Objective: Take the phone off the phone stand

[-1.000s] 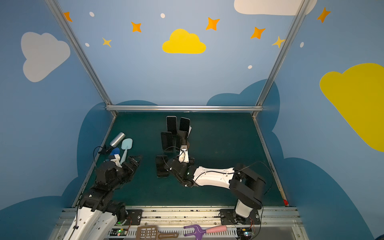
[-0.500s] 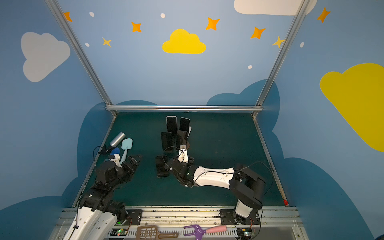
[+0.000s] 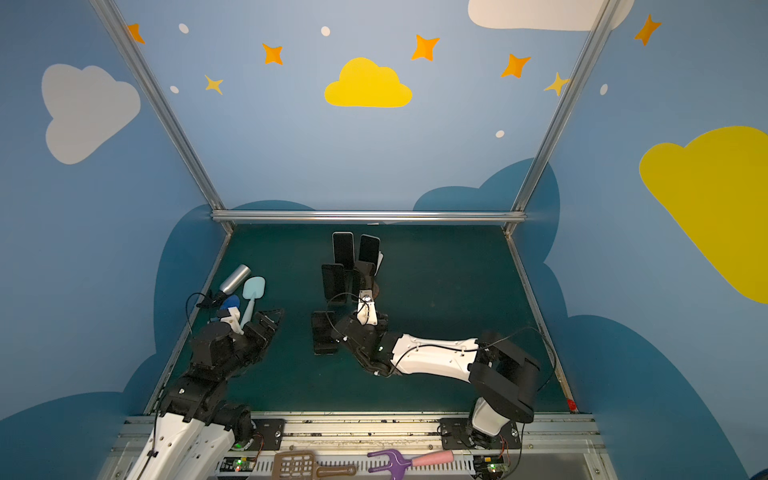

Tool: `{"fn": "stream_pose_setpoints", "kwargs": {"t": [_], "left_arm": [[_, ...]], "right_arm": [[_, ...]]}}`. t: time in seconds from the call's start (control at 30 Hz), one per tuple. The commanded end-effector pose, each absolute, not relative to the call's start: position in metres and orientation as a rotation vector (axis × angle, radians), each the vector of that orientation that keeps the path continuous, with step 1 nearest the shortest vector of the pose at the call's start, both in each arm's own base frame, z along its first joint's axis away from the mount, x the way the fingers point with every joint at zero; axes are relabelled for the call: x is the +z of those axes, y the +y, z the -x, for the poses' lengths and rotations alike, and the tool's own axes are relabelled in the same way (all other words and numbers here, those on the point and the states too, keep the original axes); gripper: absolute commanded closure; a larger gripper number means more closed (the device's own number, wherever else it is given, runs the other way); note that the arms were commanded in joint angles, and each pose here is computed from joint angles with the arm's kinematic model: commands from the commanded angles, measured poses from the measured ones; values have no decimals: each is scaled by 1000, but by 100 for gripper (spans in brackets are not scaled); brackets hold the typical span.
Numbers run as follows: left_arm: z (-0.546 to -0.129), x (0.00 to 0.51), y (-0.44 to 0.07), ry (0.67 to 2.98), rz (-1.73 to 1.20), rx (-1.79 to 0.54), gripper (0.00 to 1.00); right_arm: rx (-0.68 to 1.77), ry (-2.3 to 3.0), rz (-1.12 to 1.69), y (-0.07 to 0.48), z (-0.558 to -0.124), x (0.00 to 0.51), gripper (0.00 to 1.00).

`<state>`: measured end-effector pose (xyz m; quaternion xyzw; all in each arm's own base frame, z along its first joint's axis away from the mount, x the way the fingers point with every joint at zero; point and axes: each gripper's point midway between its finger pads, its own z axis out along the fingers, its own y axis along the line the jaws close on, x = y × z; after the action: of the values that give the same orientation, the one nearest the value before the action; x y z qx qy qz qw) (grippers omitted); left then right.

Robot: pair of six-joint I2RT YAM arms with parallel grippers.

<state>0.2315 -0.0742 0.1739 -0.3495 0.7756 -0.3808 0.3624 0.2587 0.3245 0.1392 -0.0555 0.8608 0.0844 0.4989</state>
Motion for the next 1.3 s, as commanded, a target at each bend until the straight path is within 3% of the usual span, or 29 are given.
{"fn": "stream_pose_setpoints", "kwargs": {"t": [0.0,1.27], "left_arm": [[-233,176,-74,1980,900,-988,0],[-250,192,-103,1983,844,-1191,0]], "right_arm": [[219,2052,130,321,-257,158,36],[205,2033,167,294,-254,181,39]]}}
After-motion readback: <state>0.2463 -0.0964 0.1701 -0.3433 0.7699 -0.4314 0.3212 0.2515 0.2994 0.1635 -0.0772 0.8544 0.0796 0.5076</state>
